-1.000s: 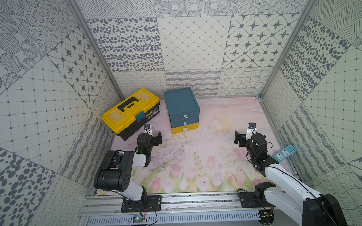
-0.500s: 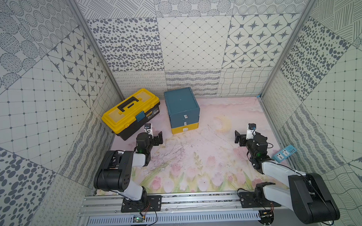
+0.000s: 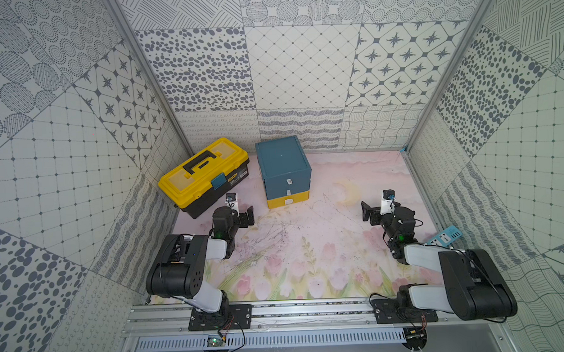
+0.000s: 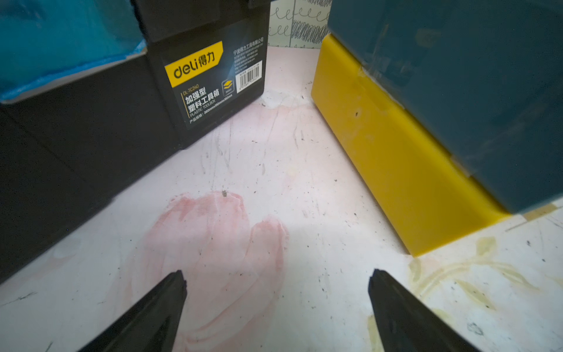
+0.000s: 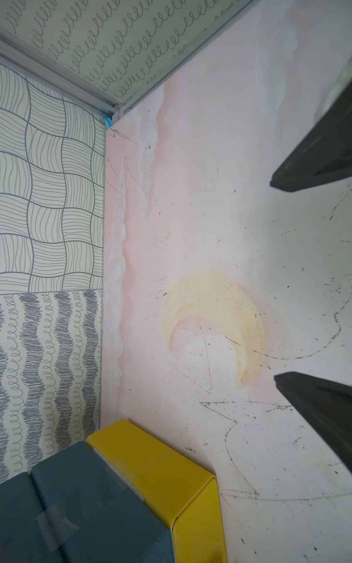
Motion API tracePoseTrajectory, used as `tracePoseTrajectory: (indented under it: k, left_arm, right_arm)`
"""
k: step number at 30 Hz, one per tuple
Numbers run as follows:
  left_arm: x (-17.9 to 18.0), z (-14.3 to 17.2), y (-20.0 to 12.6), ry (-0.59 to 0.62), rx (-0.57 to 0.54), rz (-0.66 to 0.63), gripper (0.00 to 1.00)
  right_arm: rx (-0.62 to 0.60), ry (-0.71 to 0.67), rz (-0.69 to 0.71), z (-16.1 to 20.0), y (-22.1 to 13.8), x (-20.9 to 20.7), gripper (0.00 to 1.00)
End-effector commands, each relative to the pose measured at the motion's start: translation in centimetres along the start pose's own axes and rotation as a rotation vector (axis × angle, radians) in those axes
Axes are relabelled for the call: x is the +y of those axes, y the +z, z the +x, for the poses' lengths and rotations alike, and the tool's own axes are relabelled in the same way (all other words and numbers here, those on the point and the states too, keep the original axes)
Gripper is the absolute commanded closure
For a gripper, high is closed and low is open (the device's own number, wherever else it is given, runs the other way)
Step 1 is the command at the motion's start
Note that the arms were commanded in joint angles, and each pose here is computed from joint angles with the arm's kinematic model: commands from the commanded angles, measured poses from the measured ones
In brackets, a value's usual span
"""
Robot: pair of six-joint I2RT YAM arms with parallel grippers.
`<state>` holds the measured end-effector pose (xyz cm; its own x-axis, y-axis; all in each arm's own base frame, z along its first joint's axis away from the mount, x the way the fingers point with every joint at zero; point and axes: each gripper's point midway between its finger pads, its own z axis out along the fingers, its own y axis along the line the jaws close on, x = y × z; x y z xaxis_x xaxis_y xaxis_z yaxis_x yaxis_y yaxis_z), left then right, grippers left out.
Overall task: Please place the pencils in the drawer according to their color
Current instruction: Reset both arms
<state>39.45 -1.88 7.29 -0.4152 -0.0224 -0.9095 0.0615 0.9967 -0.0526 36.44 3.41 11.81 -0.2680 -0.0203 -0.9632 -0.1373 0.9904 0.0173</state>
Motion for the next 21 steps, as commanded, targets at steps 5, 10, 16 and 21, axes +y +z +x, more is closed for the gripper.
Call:
tracePoseTrajectory:
  k: [5,10,16,21]
  left_arm:
    - [-0.1,-0.7,0.2,-0.006,-0.021,0.014,0.01]
    - [-0.1,-0.7,0.1,-0.005,-0.023,0.014,0.01]
    - [-0.1,-0.7,0.2,-0.005,-0.022,0.014,0.01]
    - [-0.1,-0.6,0.2,-0.006,-0.02,0.013,0.01]
  right_arm:
    - [-0.085,-0.038,-0.087,-1.7,0.7,1.0,0.01]
    - [-0.086,-0.037,-0.122,-1.2,1.0,1.1,0.02]
    - [-0.083,-0.012,-0.128,-1.1,1.3,0.6,0.02]
    - [-0.077,-0.007,-0.125,-0.7,1.5,0.4,0.02]
